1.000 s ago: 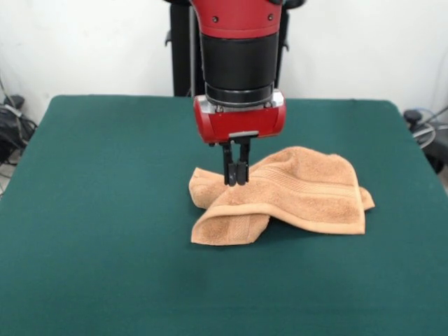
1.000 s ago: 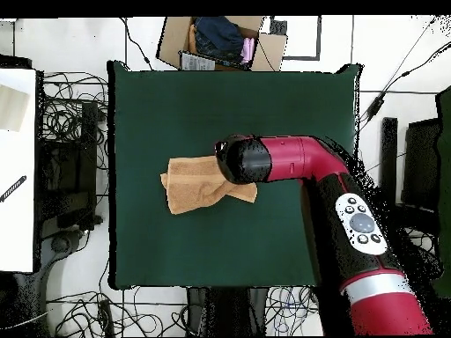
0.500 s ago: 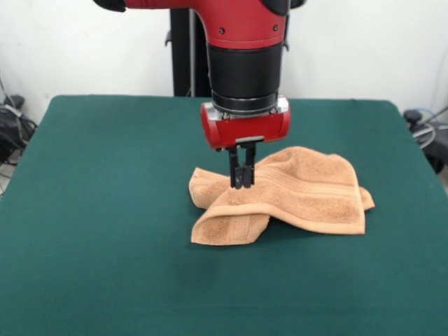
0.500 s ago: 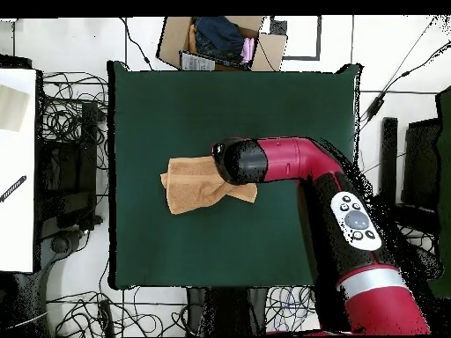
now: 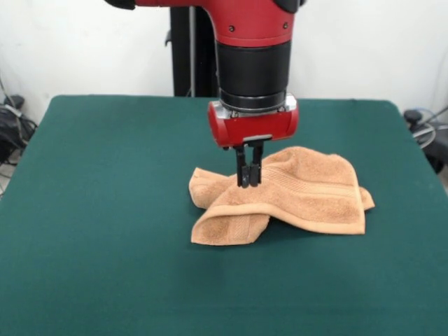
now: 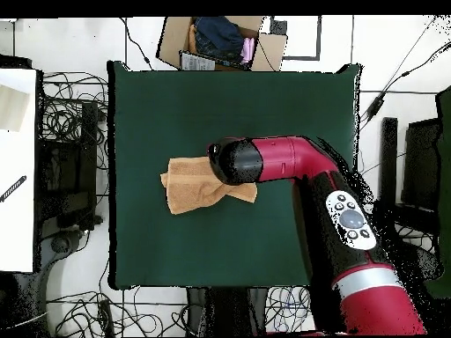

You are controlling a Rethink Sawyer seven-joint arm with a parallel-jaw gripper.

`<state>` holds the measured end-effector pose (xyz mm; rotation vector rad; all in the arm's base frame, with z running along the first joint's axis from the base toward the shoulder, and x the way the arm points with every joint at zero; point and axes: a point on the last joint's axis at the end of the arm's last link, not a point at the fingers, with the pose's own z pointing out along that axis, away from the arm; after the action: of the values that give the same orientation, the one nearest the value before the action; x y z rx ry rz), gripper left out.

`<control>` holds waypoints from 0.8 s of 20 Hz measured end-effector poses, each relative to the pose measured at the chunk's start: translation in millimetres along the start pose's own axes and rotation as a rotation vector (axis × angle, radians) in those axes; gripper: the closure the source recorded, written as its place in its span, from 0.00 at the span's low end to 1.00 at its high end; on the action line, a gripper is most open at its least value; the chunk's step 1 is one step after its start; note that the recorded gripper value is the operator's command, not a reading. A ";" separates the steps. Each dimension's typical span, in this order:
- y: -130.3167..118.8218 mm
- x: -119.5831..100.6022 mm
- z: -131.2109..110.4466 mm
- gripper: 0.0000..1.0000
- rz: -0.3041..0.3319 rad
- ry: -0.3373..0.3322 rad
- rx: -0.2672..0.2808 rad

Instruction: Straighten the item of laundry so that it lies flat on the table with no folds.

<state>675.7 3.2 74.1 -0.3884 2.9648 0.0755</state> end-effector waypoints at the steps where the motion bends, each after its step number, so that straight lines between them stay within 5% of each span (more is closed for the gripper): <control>1: 0.7 -0.2 0.0 0.00 -0.001 0.000 0.000; 16: -0.6 0.8 0.3 0.00 0.001 0.002 0.002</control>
<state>675.1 2.4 73.7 -0.3876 2.9666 0.0717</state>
